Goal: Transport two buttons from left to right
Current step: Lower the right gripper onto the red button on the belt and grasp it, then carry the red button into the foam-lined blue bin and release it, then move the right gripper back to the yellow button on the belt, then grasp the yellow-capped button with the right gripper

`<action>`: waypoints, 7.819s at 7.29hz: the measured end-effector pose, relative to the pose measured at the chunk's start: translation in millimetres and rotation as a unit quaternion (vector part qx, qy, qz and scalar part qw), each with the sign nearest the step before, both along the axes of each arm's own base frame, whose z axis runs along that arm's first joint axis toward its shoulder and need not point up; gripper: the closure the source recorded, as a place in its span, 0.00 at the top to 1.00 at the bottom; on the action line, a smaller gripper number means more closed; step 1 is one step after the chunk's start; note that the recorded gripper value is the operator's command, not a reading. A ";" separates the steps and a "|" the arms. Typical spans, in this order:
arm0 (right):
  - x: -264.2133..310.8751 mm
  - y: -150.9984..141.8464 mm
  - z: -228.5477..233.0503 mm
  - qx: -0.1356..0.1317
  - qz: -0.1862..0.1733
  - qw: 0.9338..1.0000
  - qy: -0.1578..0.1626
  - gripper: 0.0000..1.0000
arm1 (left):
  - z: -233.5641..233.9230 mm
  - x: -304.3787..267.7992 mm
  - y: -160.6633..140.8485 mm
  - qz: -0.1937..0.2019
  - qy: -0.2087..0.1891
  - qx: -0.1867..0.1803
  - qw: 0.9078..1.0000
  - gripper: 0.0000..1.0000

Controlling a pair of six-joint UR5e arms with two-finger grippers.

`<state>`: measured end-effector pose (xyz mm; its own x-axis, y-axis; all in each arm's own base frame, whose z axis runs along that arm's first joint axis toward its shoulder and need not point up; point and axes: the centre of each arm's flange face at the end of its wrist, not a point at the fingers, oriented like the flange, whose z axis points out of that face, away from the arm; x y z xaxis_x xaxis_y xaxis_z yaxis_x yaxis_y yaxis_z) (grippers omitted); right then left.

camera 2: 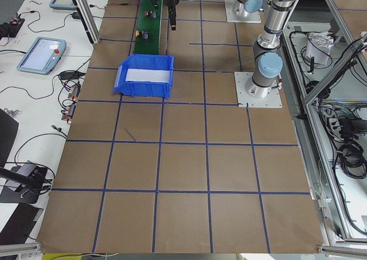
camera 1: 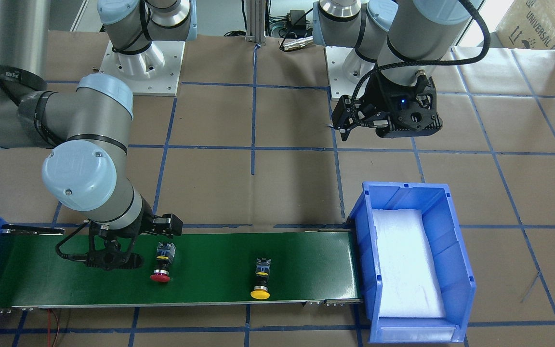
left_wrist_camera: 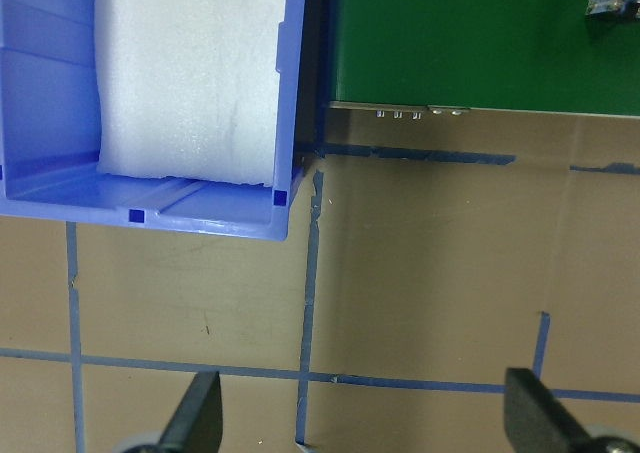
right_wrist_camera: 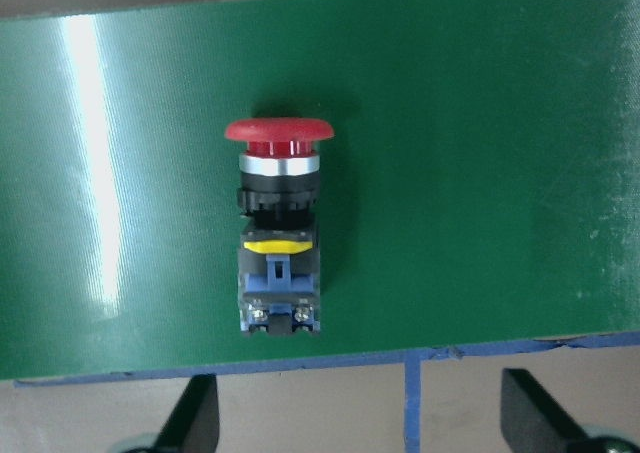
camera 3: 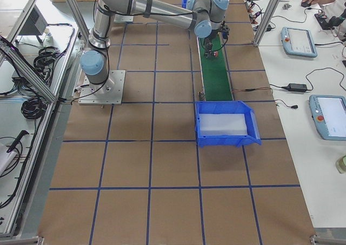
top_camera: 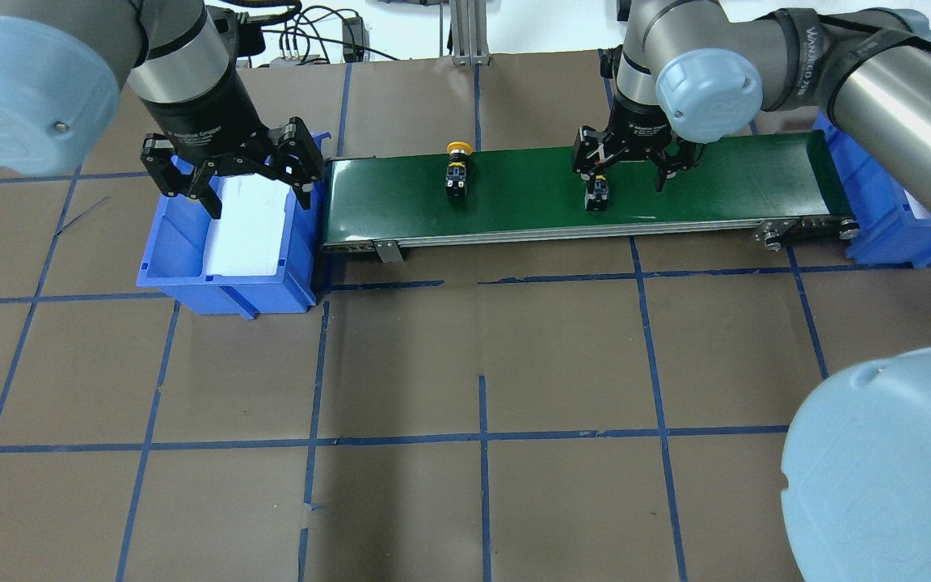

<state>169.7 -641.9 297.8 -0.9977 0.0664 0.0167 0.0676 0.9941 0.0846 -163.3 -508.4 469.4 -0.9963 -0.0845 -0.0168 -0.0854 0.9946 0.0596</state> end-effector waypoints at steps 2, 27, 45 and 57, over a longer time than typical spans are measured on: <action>3.1 -11.8 -21.7 -0.011 -0.024 1.000 -0.006 1.00 | -1.1 0.4 0.0 0.000 0.000 0.002 1.000 1.00; -467.9 -61.5 24.2 -0.022 0.143 0.989 0.025 0.14 | 6.3 1.9 2.6 -0.011 -0.001 -0.004 1.000 1.00; -187.8 -95.0 80.2 0.006 0.157 0.988 -0.014 1.00 | 3.1 0.8 18.1 -0.012 -0.003 0.019 1.000 1.00; 21.8 -34.7 -36.2 -0.036 0.051 0.998 0.006 0.25 | 2.7 1.9 19.5 -0.011 -0.004 0.024 1.000 1.00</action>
